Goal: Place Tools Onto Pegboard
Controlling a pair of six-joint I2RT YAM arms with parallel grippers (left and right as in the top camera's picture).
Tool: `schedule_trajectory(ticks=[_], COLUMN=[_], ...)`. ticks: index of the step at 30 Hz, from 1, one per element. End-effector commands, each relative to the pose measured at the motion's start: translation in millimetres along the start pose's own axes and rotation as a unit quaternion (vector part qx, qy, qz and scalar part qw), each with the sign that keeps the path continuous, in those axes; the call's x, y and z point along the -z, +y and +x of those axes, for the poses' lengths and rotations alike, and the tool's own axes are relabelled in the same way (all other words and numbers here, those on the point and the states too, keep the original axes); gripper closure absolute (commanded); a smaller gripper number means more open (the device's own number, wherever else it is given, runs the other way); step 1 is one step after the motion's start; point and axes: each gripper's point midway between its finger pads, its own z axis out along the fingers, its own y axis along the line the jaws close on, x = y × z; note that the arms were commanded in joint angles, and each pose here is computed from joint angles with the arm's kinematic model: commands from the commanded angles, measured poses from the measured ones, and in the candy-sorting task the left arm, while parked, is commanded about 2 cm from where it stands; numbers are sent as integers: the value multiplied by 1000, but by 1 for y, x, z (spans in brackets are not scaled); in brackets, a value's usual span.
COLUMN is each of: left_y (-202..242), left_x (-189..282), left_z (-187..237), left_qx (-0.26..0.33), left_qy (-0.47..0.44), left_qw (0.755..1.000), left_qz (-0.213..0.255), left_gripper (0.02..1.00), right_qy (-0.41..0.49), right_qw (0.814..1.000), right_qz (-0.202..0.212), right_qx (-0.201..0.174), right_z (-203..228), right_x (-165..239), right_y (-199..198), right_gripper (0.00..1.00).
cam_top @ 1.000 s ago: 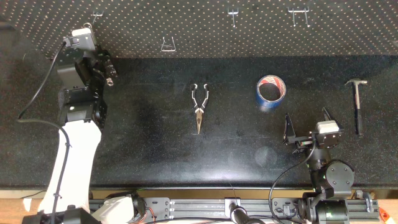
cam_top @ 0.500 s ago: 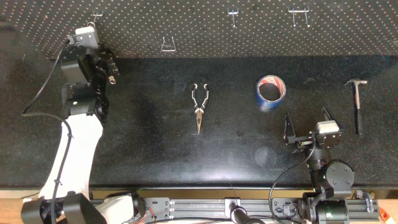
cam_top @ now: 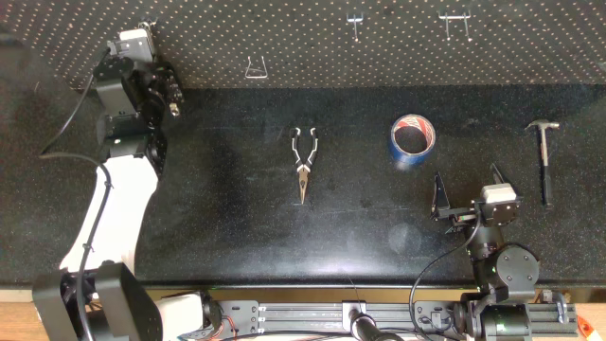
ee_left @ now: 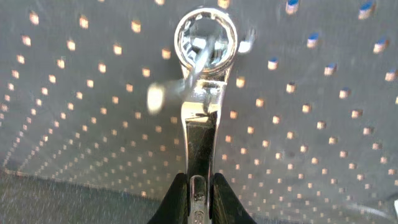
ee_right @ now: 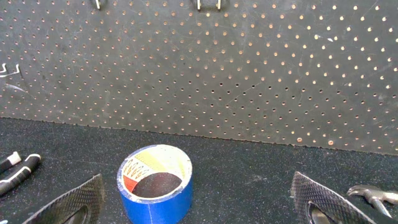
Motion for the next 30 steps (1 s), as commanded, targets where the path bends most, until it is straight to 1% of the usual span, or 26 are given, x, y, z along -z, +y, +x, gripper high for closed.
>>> schedule_trajectory(ticks=[1,2,3,7,8,9,12,14,16,19,21,25,26,27,28,30], left_y=[-3,-3,-3,-3,-3,-2,-4,-4,-10,-10,-10,-11,-5,8,15,16], left_x=[-8,-9,-9,-8,-7,-3,16,36,61,93,118,166,172,180,185,188], left_z=[-16,-14,-13,-9,-8,-5,-2,-4,-5,-4,-5,-18,-21,-23,-23,-23], left_qx=[-3,-3,-3,-13,-17,-19,-19,-19,-13,-12,-12,-14,-23,-35,-35,-35], left_qy=[-20,-18,-17,-6,-3,5,27,37,48,59,58,24,17,12,11,9], left_qw=[1000,1000,1000,1000,1000,1000,999,999,998,998,998,999,1000,999,998,998], left_qz=[11,11,11,11,11,9,10,11,25,25,25,24,8,-32,-51,-54], left_gripper=[989,985,888,251,115,23,23,23,23,23,23,20,23,23,23,23], right_qy=[0,0,0,0,0,0,0,0,0,0,0,0,0,0,0,0], right_qw=[1000,1000,1000,1000,1000,1000,1000,1000,1000,1000,1000,1000,1000,1000,1000,1000], right_qz=[1,1,1,1,1,1,1,1,1,1,1,1,1,1,1,1], right_qx=[6,6,6,6,6,6,6,6,6,6,6,6,6,6,6,6], right_z=[1,1,1,1,1,1,1,1,1,1,1,1,1,1,1,1], right_x=[0,0,0,0,0,0,0,0,0,0,0,0,0,0,0,0], right_y=[0,0,0,0,0,0,0,0,0,0,0,0,0,0,0,0], right_gripper=[25,25,25,25,25,25,25,25,25,25,25,25,25,25,25,25])
